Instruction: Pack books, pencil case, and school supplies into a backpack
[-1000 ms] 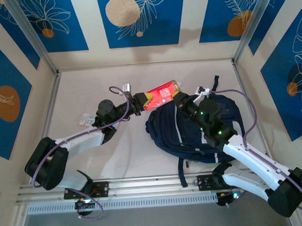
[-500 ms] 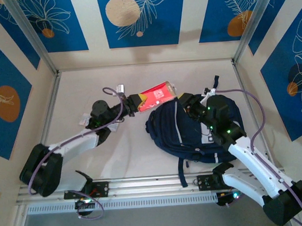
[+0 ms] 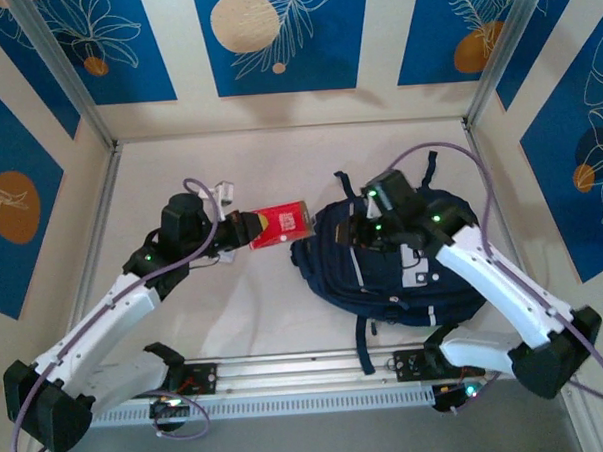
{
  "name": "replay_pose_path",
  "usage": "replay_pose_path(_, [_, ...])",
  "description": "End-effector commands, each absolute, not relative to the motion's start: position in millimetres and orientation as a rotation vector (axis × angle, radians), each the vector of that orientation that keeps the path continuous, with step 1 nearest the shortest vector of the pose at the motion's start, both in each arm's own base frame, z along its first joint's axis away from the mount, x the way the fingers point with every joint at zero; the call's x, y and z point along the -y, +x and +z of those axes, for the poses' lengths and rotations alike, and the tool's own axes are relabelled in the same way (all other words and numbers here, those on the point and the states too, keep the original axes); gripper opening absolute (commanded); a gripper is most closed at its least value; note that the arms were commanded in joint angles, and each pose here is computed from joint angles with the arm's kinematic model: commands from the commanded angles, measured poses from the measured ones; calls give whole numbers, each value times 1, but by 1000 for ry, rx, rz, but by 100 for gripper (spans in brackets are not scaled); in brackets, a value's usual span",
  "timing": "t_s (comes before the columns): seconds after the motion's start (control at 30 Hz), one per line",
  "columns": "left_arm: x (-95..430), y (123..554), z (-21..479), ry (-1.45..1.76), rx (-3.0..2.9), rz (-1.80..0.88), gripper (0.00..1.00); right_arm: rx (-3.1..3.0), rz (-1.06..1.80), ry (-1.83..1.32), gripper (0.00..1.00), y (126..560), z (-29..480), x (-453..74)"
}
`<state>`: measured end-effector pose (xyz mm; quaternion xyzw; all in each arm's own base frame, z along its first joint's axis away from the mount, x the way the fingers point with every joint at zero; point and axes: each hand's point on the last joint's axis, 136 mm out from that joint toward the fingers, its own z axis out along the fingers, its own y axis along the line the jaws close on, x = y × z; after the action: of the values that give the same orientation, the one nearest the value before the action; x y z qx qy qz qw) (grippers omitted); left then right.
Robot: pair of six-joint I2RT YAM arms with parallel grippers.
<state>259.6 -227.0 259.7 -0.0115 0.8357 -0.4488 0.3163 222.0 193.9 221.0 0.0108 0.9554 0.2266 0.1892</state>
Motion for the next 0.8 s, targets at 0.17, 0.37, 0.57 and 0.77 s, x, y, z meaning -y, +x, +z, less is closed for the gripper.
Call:
replay_pose_path(0.17, [202,248,226,-20,-2299,-1003,0,-2664,7,-127,60,227,227,-147])
replay_pose_path(0.37, [197,246,221,-40,-2289,-1002,0,-2542,321,-161,98,234,236,-163])
replay_pose_path(0.57, [193,241,216,-48,-2293,-997,0,-2553,398,-185,99,244,228,-175])
replay_pose_path(0.77, [189,235,210,-59,-2299,-1000,0,-2698,369,-127,100,250,191,-180])
